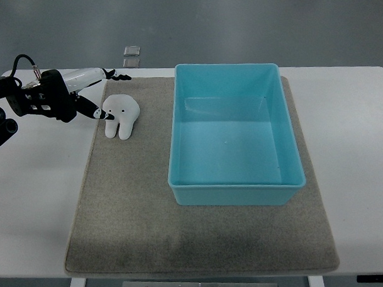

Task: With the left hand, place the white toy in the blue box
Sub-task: 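Lower the left hand onto the tooth toy and close fingers around it, then lift the tooth toy with the left hand over the blue box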

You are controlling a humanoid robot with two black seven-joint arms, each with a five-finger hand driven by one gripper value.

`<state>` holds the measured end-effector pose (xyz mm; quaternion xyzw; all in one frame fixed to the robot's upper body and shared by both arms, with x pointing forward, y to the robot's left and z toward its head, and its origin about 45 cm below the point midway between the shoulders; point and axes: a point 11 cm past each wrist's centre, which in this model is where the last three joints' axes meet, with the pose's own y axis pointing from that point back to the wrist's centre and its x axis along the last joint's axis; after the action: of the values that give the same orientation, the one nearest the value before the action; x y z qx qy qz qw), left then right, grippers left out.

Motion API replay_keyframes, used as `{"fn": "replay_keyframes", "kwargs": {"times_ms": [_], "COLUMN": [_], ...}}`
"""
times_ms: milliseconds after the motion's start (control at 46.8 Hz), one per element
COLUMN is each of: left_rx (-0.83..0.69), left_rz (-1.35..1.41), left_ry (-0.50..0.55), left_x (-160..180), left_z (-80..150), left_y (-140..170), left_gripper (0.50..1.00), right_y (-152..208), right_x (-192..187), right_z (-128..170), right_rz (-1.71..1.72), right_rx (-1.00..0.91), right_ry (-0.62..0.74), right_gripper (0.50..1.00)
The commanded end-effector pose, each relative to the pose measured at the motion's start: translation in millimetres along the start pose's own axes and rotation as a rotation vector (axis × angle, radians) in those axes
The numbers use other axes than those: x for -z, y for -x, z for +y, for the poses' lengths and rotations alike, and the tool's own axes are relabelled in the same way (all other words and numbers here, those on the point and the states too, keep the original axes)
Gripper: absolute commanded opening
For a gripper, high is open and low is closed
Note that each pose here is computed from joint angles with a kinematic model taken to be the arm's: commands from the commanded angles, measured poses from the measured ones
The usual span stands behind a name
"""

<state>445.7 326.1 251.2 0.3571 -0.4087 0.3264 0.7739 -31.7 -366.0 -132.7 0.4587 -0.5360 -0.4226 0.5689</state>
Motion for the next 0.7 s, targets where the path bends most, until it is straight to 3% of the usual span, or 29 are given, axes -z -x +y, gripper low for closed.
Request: {"fn": "replay_keyframes", "kwargs": {"times_ms": [0,342,683], "left_rx": [0.018,0.024,0.037], "left_rz": [-0.008,-0.029,-0.037], "left_ry": [-0.004,0.003,-0.007], "left_x": [0.7,-2.1,0.5], "left_z": [-3.3,-9.1,-11.3], "left_y": [9.4,20.6,26.8], "left_gripper": [0.866,0.849,0.739], "right_y": [0.0,0.0,0.0], "right_x": [-0.1,-0.1,-0.1], "right_z": [0.0,0.0,0.0], "right_rz": [0.0,0.0,0.0], "right_rx": [0.0,0.0,0.0], "right_ry": [0.0,0.0,0.0], "right_gripper": [0.936,0.936,0.936]}}
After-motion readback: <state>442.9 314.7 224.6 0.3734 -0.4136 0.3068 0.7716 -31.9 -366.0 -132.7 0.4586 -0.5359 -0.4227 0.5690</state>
